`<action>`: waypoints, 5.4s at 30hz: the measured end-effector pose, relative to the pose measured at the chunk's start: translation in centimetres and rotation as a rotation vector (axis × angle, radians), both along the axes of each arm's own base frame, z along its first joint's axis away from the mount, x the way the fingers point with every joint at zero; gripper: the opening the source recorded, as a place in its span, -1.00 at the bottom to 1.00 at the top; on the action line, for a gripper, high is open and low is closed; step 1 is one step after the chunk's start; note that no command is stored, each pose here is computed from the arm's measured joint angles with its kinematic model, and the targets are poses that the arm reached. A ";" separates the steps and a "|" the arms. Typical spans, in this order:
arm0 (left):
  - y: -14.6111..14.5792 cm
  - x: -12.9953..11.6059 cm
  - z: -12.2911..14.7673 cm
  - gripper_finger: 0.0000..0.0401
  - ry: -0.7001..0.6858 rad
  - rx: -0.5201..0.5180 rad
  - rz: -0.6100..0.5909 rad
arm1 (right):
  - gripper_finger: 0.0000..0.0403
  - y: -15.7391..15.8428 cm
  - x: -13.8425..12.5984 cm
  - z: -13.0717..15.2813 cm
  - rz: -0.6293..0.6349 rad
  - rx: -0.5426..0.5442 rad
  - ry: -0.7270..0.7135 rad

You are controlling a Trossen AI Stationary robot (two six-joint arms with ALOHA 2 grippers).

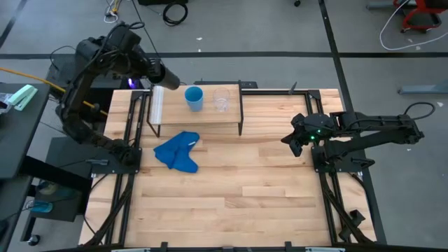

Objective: Stack small to large cups/mugs on shelf
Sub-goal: Put the black cup on the shelf, then return to Home Position

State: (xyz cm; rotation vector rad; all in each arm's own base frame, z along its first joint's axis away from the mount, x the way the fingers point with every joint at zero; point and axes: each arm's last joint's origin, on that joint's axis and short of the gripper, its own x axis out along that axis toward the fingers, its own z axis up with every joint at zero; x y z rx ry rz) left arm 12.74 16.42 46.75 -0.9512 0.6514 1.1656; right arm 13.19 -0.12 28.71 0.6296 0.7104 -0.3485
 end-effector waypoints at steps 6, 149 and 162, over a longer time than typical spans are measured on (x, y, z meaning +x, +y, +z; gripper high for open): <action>1.2 -0.5 -0.4 -0.96 0.034 -0.002 0.011 | -0.94 0.0 0.0 0.0 -0.005 0.005 -0.001; -1.3 0.4 -5.4 -0.32 0.055 -0.128 -0.130 | -0.94 0.0 0.0 0.0 -0.022 0.021 -0.003; -6.9 -3.0 -0.1 -0.39 -0.324 0.220 -0.275 | -0.94 0.1 0.0 0.0 -0.016 0.055 -0.004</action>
